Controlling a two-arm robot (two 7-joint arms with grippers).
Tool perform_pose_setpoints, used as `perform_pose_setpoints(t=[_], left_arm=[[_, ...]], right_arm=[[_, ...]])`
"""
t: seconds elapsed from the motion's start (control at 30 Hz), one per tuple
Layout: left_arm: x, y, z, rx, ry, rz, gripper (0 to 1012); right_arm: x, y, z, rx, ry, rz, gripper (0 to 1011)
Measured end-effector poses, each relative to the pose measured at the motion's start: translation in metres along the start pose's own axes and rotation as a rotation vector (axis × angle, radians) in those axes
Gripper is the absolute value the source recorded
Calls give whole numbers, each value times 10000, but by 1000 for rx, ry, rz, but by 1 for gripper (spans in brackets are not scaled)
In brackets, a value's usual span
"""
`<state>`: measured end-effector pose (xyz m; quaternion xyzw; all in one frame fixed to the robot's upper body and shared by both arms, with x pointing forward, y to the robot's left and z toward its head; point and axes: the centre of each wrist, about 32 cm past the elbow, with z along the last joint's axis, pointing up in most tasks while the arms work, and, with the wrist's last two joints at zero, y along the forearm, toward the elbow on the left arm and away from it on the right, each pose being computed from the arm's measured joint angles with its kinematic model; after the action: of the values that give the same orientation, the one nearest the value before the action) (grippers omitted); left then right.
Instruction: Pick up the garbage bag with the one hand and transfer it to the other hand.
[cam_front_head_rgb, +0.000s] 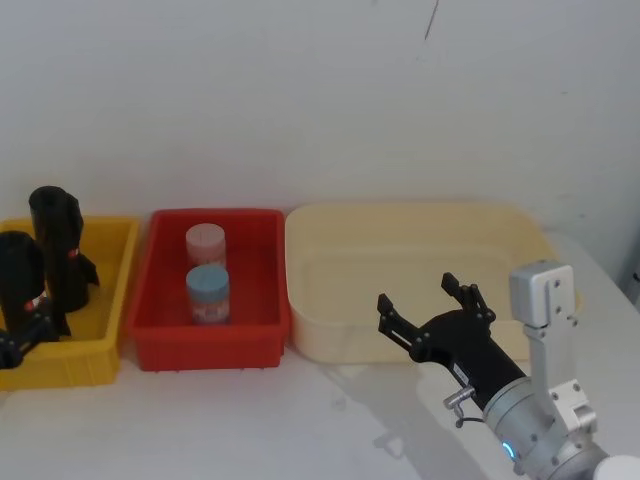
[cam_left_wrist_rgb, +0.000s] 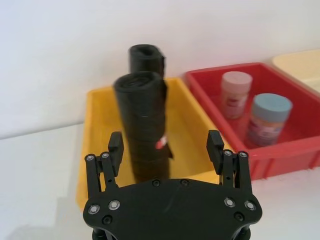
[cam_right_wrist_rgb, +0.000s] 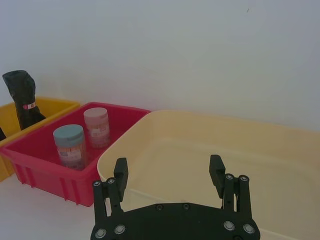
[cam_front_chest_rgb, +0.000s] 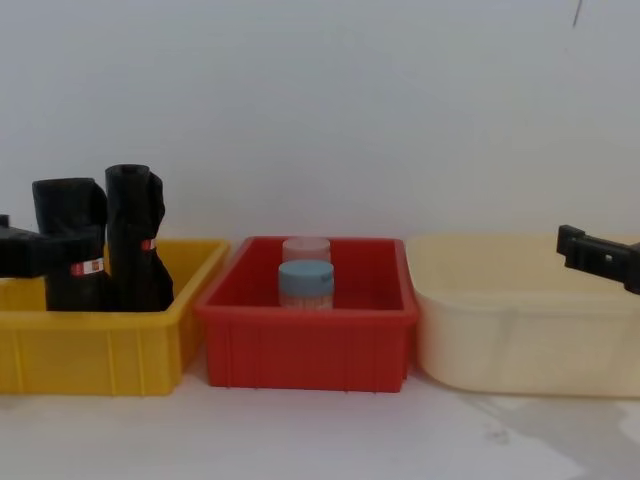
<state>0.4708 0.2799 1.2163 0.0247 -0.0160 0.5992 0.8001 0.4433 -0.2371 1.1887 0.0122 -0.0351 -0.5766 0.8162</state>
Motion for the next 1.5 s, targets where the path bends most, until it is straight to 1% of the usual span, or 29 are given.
perform_pose_setpoints(t=[0.07,0.13,0.2,0.23,0.3,0.33,0.37,0.4,0.47,0.57,0.8,1.0,1.27,1.3,1.4,1.47,1.5], left_arm=[[49,-27,5,8,3,15,1001],[88,-54,7,16,4,26,1001],[110,-74,10,22,4,31,1001],[138,-99,10,27,4,38,1001],[160,-122,10,33,3,42,1001],[181,-145,11,37,2,45,1001],[181,-145,11,37,2,45,1001],[200,-169,13,41,0,47,1001],[219,-198,13,45,-3,47,1001],[256,-264,17,53,-12,44,1001],[298,-373,26,61,-24,21,1001],[323,-477,36,61,-31,-20,1001],[332,-557,43,58,-33,-56,1001],[332,-563,43,57,-33,-59,994],[332,-587,45,57,-33,-71,906],[333,-595,46,56,-34,-75,874],[333,-602,47,56,-34,-78,840]], right_arm=[[0,0,0,0,0,0,1000],[0,0,0,0,0,0,1000],[0,0,0,0,0,0,1000],[0,0,0,0,0,0,1000],[0,0,0,0,0,0,1000],[0,0,0,0,0,0,1000],[0,0,0,0,0,0,1000],[0,0,0,0,0,0,1000],[0,0,0,0,0,0,1000],[0,0,0,0,0,0,1000],[0,0,0,0,0,0,1000],[0,0,0,0,0,0,1000],[0,0,0,0,0,0,1000],[0,0,0,0,0,0,1000],[0,0,0,0,0,0,1000],[0,0,0,0,0,0,1000],[0,0,0,0,0,0,1000]])
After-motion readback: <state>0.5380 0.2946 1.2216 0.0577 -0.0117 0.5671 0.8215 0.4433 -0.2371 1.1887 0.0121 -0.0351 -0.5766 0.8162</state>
